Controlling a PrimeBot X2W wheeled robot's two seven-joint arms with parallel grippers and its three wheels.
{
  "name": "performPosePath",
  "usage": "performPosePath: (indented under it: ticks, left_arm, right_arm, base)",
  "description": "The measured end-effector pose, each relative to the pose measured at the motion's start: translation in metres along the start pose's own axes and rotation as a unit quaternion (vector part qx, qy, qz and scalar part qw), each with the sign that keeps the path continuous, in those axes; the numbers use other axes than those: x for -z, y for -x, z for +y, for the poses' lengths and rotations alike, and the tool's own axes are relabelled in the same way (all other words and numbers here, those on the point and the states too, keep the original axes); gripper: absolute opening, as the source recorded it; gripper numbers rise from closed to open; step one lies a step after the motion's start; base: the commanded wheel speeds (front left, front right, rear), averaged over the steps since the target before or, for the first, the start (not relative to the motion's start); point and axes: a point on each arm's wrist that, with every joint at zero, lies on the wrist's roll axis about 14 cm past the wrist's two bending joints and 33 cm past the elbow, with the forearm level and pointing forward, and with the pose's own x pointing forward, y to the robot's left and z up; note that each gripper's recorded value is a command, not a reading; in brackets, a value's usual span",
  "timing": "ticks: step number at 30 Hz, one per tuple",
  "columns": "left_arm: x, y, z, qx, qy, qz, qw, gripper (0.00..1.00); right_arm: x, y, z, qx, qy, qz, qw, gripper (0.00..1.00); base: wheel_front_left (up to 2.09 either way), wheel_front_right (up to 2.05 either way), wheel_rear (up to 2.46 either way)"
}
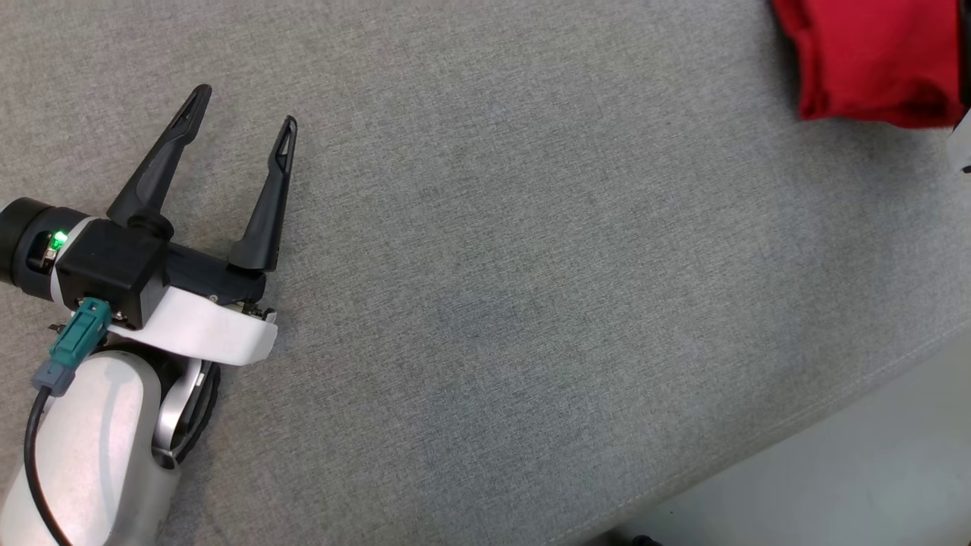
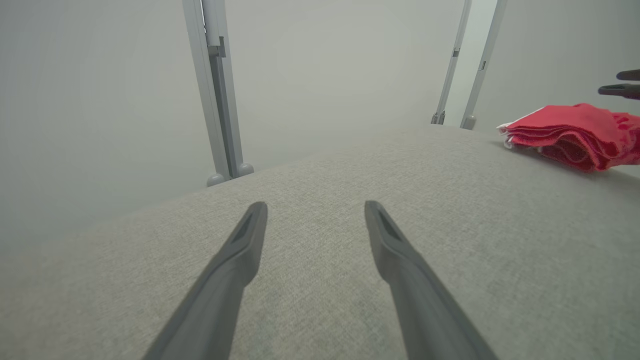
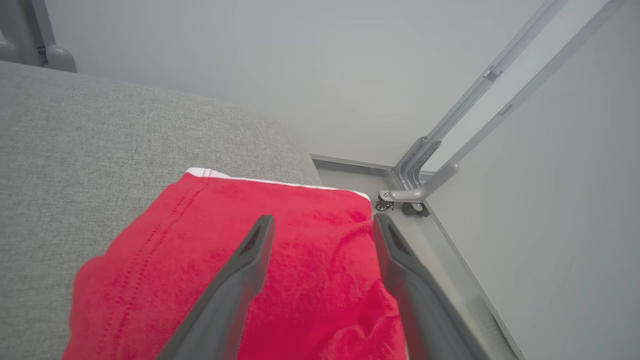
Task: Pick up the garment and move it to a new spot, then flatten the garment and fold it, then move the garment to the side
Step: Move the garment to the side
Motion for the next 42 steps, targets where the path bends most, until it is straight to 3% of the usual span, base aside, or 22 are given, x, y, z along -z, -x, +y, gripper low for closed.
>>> performPosePath:
  ticks: [7,19,29,42]
  left_arm:
    - [0.001,0.0,0.005,-0.005,-0.001,-0.001,1.0,1.0]
    - [-0.018,0.023,0.013,-0.059,0.011,-0.015,0.998,1.0]
    - [-0.05,0.073,0.032,-0.136,0.007,-0.036,0.99,1.0]
    - [-0.079,0.162,0.059,-0.247,-0.004,-0.051,0.968,1.0]
  right_arm:
    - [0.005,-0.002,0.006,0.009,-0.019,-0.001,1.0,1.0]
    - [-0.06,0.036,0.028,0.012,-0.106,-0.145,0.984,1.0]
    - [-0.083,0.087,0.077,-0.028,-0.169,-0.21,0.963,1.0]
    - [-0.082,0.13,0.136,-0.099,-0.205,-0.211,0.951,1.0]
  base:
    - [0.0,0.0,0.0]
    - [0.0,0.0,0.0]
    - [0.0,0.0,0.0]
    - [0.0,0.0,0.0]
